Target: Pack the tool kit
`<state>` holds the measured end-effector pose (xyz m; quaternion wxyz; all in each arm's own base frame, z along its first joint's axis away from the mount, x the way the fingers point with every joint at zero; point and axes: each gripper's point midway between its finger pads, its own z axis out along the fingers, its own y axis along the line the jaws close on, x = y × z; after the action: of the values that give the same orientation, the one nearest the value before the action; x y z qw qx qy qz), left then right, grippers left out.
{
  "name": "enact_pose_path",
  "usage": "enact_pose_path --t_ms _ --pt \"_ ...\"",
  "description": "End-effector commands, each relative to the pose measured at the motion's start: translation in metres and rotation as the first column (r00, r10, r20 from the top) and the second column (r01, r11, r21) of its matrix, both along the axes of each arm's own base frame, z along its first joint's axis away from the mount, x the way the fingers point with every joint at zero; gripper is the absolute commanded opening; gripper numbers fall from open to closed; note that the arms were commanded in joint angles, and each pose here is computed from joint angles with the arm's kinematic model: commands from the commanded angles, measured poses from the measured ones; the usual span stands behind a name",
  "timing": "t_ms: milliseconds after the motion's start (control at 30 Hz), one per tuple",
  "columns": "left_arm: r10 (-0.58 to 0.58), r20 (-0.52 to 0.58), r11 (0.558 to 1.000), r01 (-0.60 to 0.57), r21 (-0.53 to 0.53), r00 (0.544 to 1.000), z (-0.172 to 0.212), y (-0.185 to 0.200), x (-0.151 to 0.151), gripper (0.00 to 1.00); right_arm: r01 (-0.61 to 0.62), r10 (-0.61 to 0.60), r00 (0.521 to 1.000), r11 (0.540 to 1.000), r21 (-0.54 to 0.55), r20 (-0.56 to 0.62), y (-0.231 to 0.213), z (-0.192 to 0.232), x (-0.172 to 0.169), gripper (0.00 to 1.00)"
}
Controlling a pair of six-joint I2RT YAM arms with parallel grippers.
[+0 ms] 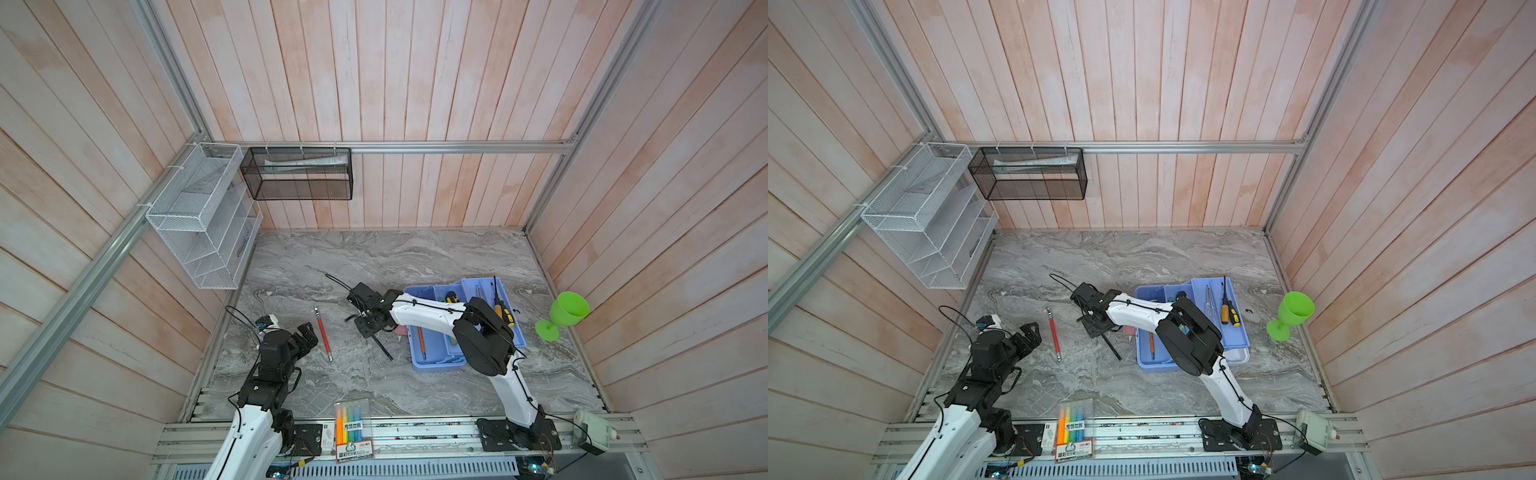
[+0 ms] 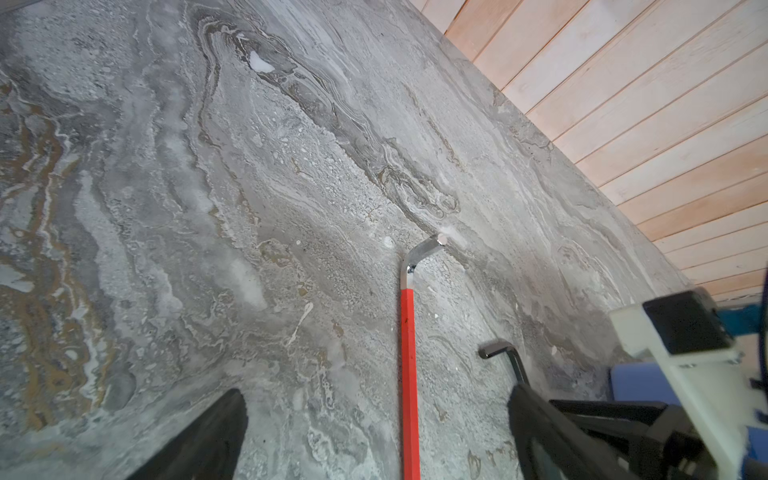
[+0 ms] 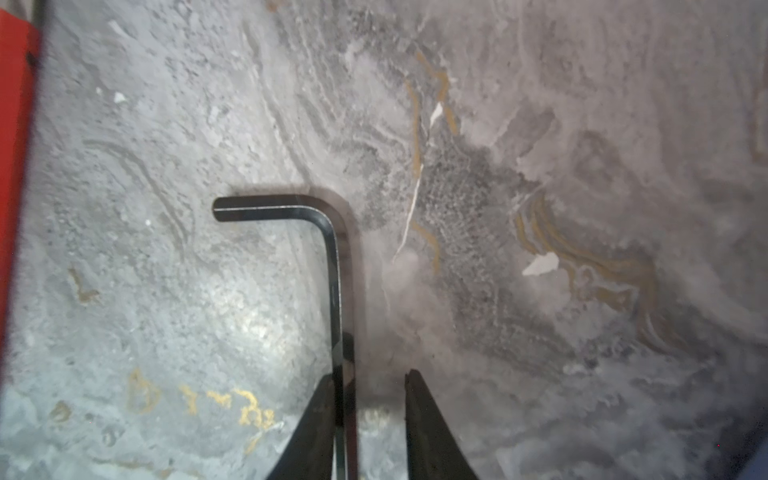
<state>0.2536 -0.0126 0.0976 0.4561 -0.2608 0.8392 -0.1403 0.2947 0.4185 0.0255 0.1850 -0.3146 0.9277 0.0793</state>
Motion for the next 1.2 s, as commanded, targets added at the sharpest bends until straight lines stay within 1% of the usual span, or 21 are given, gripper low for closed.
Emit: enact_pose_path --t_ms 0,100,267,467,867,1000,1167 --pt "-0.014 -0.001 1.000 0.014 0.002 1.000 -0.002 -0.002 -0.001 1.00 -0.041 0.040 0.999 0.999 -0.019 -0.019 0.005 -0.006 0.002 0.29" --pt "-0.013 0.000 1.000 0.013 0.003 1.000 -0.002 -0.002 -0.001 1.00 -0.055 0.055 0.998 0.998 -0.010 -0.019 0.010 -0.002 0.003 0.29" --pt "-0.011 0.000 1.000 0.011 0.003 1.000 -0.002 -0.002 0.000 1.00 -0.072 0.071 0.997 0.996 0.043 0.008 0.016 0.014 0.005 0.30" --pt "-0.013 0.000 1.000 0.013 0.003 1.000 -0.002 -0.002 0.000 1.00 -0.095 0.095 0.995 0.995 -0.008 -0.005 0.019 -0.002 0.010 0.31" --pt "-0.013 0.001 1.000 0.013 0.003 1.000 -0.002 -0.002 0.000 1.00 -0.107 0.107 0.994 0.994 -0.014 -0.031 0.022 -0.021 0.009 0.30" --pt "-0.013 0.002 1.000 0.013 0.003 1.000 -0.001 -0.002 -0.001 1.00 -0.106 0.105 0.993 0.994 -0.019 -0.048 0.022 -0.029 0.007 0.25" --pt "-0.012 0.002 1.000 0.012 0.004 1.000 -0.001 -0.002 -0.001 1.00 -0.099 0.097 0.994 0.995 -0.023 -0.058 0.020 -0.035 0.005 0.08"
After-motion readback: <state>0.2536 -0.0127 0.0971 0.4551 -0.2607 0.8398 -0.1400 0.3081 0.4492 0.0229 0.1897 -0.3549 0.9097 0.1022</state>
